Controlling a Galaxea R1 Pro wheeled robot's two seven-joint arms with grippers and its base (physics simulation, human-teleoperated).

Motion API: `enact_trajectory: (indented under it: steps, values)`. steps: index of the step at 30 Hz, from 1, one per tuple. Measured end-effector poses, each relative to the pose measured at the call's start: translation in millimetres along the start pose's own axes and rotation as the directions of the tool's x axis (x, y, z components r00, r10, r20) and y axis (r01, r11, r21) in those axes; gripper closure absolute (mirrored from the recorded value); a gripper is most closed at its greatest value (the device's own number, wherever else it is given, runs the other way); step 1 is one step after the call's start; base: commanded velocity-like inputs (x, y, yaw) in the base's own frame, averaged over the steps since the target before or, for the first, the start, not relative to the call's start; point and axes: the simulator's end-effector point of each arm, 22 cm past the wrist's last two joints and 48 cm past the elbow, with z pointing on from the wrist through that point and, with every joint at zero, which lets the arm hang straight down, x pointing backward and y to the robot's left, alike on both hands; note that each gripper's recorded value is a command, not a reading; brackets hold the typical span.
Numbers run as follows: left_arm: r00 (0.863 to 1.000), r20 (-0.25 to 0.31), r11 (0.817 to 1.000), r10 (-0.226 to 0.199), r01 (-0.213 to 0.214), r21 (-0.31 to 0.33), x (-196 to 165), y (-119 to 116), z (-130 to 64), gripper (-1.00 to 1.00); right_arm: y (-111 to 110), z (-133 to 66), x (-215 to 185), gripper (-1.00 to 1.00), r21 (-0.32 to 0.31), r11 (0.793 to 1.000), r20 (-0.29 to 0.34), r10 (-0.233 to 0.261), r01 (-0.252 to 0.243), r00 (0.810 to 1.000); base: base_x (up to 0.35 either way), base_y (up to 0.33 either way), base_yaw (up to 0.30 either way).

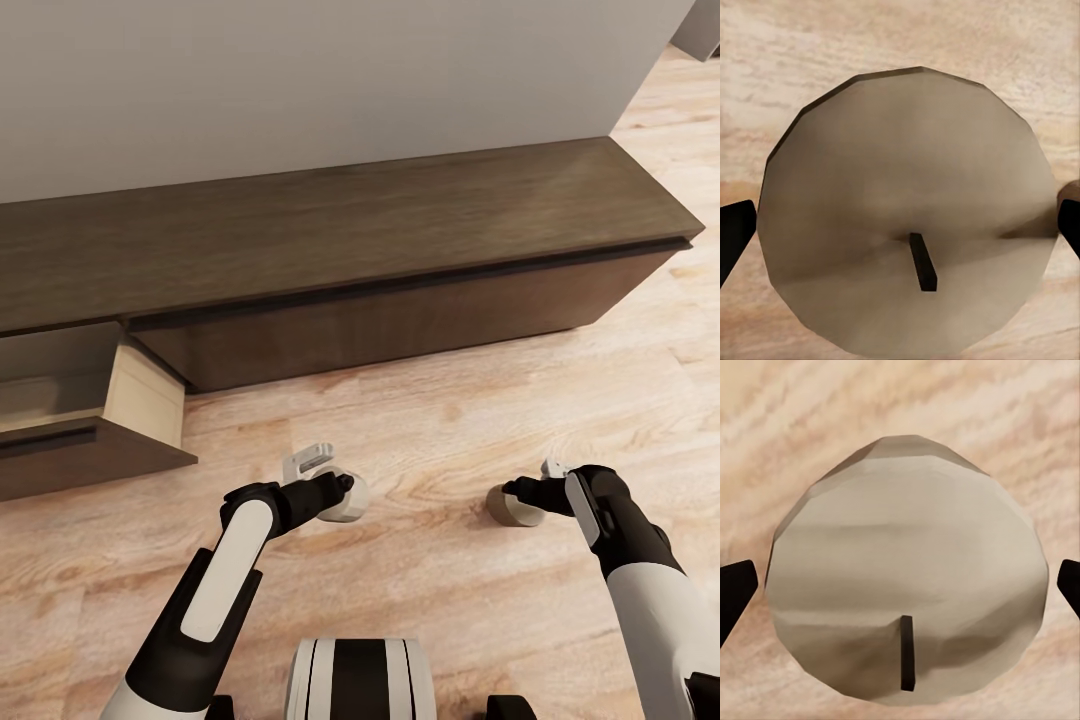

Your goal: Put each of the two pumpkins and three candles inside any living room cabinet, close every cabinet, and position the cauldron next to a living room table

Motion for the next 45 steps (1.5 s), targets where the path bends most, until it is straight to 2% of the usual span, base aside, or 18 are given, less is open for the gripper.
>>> enact_trajectory:
  steps: [23,26,31,32,45]
  values:
    - [1.000,-0.020,1.000,-0.006,0.006,-0.006,6,5,10.0,1.00,1,12.3,10,-1.00,-0.008,1.000,-0.023,0.010,-0.010,1.000,0.000,0.000,0.000]
    - [1.000,-0.026,1.000,-0.008,0.008,-0.008,7,6,13.3,1.00,-4,16.5,13,-1.00,0.011,1.000,-0.032,-0.001,0.001,0.999,0.000,0.000,0.000]
    - [1.000,-0.025,1.000,-0.008,0.008,-0.008,7,6,13.3,1.00,-3,16.5,13,-1.00,0.007,1.000,-0.032,0.002,-0.001,0.999,0.000,0.000,0.000]
    - [1.000,-0.025,1.000,-0.008,0.008,-0.008,7,6,13.4,1.00,-3,16.5,13,1.00,0.006,1.000,-0.032,0.002,-0.002,0.999,0.000,0.000,0.000]
    - [1.000,-0.028,1.000,-0.007,0.006,-0.010,9,7,13.8,1.00,-3,13.3,10,1.00,0.009,1.000,-0.019,-0.011,0.011,1.000,0.000,0.000,0.000]
